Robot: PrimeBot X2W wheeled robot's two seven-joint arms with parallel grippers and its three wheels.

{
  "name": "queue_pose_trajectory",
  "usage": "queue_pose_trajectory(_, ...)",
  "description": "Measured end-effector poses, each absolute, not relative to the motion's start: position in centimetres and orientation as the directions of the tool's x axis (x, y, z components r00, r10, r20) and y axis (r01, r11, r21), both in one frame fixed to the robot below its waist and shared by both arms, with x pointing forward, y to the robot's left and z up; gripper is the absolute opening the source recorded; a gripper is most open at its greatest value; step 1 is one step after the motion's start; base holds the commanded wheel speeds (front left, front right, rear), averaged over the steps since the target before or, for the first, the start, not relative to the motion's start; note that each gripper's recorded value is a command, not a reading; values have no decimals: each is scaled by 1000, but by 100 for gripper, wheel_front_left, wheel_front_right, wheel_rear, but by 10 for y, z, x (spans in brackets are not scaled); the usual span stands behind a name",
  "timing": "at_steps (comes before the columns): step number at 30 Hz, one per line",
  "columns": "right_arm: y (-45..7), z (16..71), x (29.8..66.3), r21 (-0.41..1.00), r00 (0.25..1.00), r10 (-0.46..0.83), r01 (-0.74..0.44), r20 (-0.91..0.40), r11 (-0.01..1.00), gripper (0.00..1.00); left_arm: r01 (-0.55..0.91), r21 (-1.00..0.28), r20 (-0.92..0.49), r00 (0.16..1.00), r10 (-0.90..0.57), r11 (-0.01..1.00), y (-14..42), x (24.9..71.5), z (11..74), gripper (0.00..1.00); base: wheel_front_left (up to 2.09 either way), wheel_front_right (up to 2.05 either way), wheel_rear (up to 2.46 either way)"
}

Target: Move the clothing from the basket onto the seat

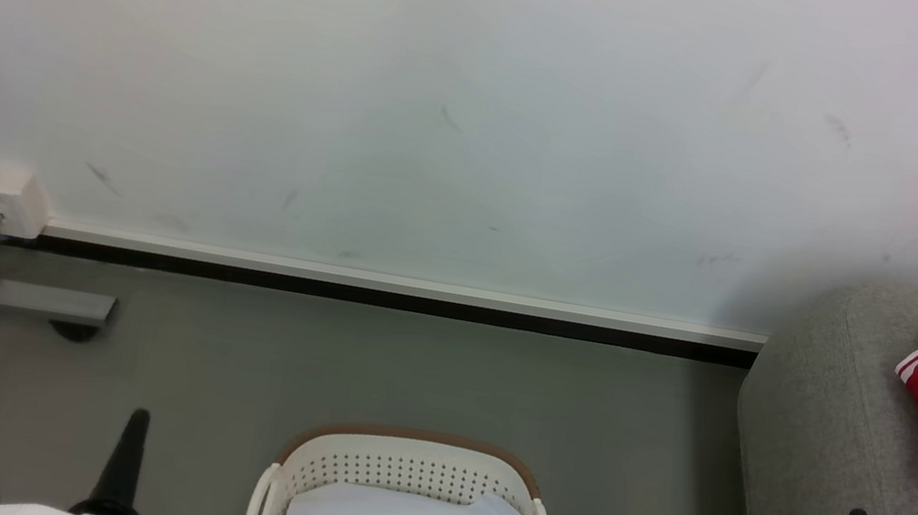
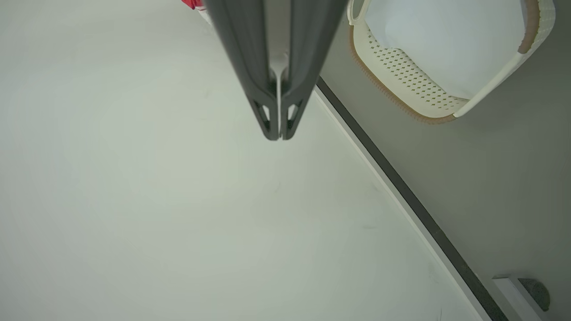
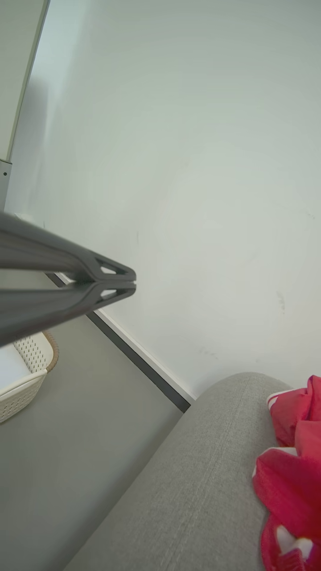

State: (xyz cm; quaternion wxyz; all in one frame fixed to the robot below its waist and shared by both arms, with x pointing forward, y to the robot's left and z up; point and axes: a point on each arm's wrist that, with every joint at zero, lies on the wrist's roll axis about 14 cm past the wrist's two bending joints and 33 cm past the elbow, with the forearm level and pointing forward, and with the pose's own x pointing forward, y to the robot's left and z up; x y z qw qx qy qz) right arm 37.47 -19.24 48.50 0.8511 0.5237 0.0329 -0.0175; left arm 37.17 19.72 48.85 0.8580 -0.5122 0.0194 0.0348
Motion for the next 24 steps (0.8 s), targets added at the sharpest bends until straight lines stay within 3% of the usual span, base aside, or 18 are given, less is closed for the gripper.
queue_pose_trajectory(24, -195, 494, 381, 967, 999, 2, 49, -51, 249, 0, -55, -963, -53, 998, 18, 262, 197, 379, 495, 0, 0, 0, 0)
